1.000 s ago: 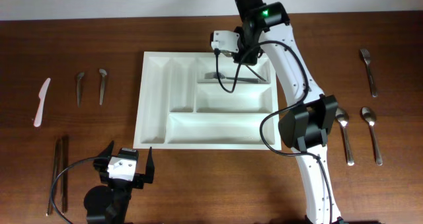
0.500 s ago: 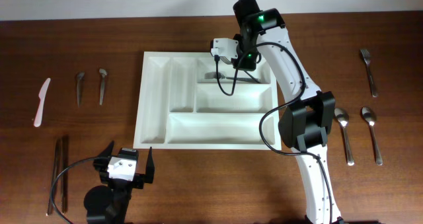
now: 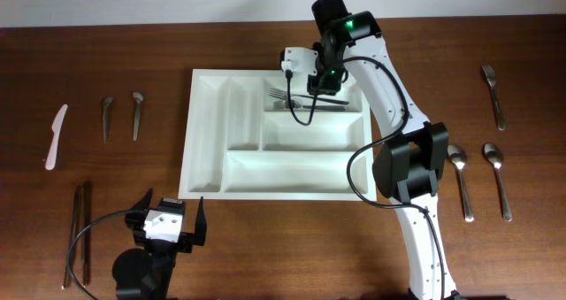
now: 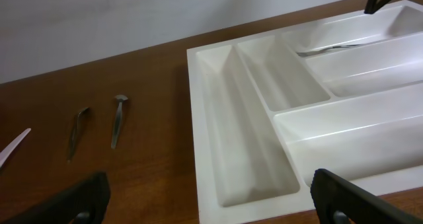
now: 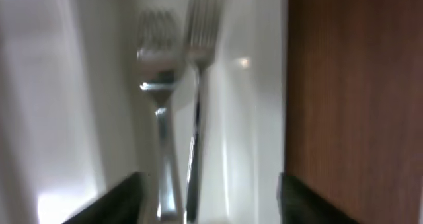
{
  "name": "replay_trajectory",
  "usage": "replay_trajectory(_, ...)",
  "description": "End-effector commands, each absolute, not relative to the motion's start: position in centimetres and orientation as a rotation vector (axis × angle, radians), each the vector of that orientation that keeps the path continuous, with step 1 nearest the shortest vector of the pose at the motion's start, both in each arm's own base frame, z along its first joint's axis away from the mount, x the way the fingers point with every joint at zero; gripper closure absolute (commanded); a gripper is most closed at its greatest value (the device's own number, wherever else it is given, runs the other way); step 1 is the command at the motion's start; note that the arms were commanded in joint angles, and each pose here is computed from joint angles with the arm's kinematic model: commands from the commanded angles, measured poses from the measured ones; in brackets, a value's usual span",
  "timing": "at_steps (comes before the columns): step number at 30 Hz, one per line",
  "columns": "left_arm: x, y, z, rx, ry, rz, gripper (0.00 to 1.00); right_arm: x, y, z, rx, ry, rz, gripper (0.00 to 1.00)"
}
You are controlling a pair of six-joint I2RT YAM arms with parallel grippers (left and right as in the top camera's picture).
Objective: Pack container
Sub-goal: 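Open the right gripper to drop the fork, move back right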
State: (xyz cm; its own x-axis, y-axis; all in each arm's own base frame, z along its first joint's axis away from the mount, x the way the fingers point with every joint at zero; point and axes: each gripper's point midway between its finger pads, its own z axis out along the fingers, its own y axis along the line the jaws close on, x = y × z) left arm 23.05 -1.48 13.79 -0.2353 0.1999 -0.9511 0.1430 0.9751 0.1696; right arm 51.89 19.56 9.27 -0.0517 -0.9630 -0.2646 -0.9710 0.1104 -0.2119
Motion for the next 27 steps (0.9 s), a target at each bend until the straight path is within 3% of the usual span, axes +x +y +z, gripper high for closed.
replay_trajectory(1, 23.1, -1.2, 13.8, 0.254, 1.812, 0.074, 0.01, 52.8, 19.8, 10.9, -1.727, 2.131, 0.038, 0.09)
replay_trajectory(2, 23.1, -1.2, 13.8, 0.254, 1.812, 0.074, 0.01, 53.2, 19.7, 11.7, -1.68, 2.145, 0.023, 0.01)
replay_trajectory(8, 23.0, -1.2, 13.7, 0.254, 1.812, 0.074, 0.01, 57.4, 13.5, 21.9, -0.97, 2.302, -0.288, 0.01)
replay_trajectory(13, 23.1, -1.2, 13.8, 0.254, 1.812, 0.074, 0.01, 56.0, 5.3, 26.8, -0.599, 2.382, -0.454, 0.01)
replay_trajectory(18, 23.1, -1.2, 13.8, 0.254, 1.812, 0.074, 0.01, 52.0, -4.4, 26.2, -0.216, 2.585, -0.44, 0.02)
replay_trajectory(27, 23.0, -1.2, 13.7, 0.254, 1.812, 0.074, 0.01, 49.3, -15.6, 24.4, 0.122, 2.648, -0.117, 0.01)
